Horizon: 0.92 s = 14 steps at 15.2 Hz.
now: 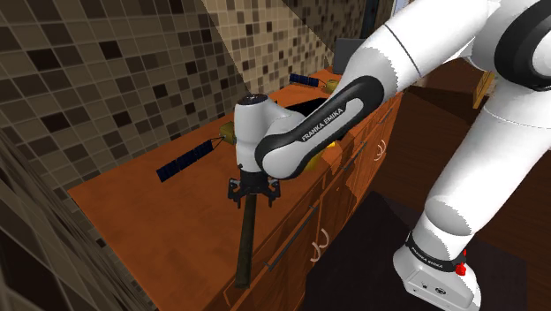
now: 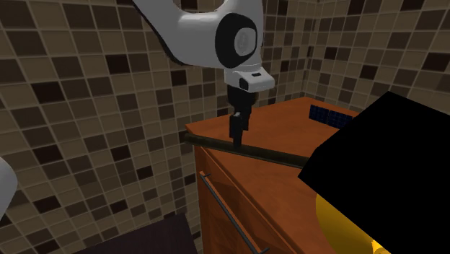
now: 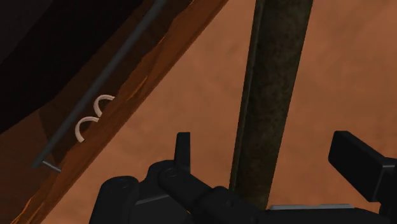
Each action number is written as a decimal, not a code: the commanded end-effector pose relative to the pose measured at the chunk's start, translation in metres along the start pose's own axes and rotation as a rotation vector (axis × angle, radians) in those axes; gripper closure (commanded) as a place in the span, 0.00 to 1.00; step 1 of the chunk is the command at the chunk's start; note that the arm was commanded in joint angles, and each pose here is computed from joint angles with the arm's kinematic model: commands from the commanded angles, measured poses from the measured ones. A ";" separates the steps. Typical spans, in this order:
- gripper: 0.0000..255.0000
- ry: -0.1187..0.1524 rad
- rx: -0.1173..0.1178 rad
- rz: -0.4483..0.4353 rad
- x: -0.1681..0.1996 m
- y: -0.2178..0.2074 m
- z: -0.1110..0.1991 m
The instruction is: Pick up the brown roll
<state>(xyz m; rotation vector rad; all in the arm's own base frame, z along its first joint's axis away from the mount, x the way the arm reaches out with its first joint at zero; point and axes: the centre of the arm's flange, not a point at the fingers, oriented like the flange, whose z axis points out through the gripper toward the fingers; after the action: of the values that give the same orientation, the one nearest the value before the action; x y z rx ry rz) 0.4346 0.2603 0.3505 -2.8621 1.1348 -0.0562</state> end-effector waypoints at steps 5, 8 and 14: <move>0.00 0.012 0.007 0.064 0.003 -0.019 0.034; 0.00 0.012 0.007 0.064 0.003 -0.018 0.050; 1.00 0.012 0.007 0.064 0.003 -0.018 0.058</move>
<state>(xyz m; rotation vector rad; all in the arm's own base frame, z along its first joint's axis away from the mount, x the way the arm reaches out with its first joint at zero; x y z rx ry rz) 0.4524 0.2737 0.2947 -2.8209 1.2249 -0.0746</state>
